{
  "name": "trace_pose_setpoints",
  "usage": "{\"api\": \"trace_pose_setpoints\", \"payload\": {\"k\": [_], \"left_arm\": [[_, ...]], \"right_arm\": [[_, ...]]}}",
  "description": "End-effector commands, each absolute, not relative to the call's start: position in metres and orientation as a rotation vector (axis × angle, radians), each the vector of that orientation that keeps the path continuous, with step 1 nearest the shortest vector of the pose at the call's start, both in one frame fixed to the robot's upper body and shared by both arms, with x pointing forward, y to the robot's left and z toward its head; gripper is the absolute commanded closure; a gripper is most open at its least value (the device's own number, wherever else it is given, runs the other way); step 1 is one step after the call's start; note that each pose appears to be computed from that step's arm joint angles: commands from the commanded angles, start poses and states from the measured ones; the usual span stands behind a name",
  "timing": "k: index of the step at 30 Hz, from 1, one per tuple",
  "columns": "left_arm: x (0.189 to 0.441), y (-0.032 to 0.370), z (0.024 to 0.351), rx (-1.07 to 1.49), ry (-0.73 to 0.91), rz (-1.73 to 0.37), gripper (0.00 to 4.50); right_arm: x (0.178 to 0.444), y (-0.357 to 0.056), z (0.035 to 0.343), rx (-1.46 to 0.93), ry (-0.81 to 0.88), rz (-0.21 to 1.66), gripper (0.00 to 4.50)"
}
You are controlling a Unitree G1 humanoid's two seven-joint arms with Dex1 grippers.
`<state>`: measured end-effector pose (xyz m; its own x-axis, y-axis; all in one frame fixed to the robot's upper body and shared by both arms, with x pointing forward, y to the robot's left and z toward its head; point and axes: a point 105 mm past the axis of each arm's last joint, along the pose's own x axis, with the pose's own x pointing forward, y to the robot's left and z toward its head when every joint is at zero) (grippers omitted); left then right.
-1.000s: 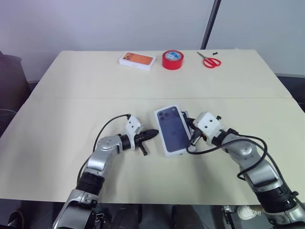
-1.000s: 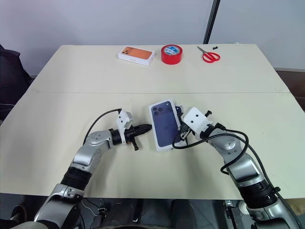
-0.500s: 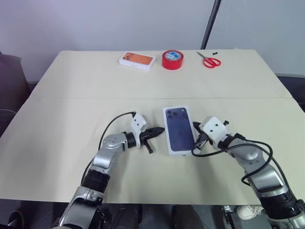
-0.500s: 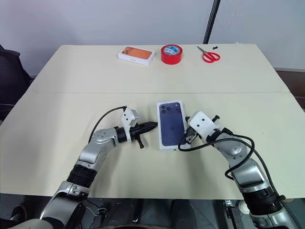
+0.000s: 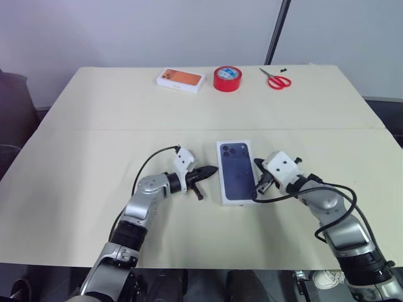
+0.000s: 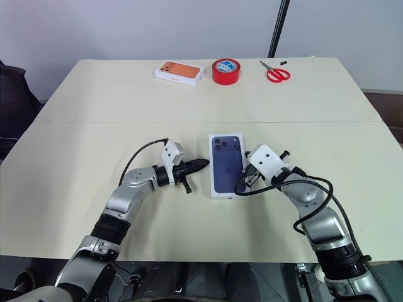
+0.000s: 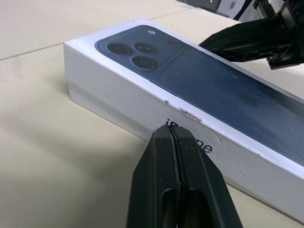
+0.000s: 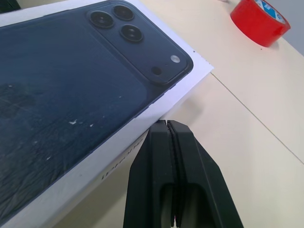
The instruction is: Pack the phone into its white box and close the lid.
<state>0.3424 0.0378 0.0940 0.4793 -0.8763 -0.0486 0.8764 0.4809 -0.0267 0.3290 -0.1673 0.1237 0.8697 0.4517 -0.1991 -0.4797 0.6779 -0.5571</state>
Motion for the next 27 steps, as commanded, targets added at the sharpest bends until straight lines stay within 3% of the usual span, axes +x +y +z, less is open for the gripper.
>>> {"api": "trace_pose_setpoints", "payload": {"k": [1,17,27], "left_arm": [[0.346,0.031,0.109,-0.013,0.003,-1.076,4.5],[0.355,0.02,0.117,-0.022,-0.026,-1.059,4.5],[0.351,0.028,0.106,-0.008,0.012,-1.046,4.5]], "right_arm": [[0.334,-0.164,0.138,-0.641,-0.012,0.51,4.46],[0.345,-0.154,0.14,-0.587,-0.02,0.488,4.46],[0.344,-0.161,0.12,-0.686,0.062,0.48,4.46]]}}
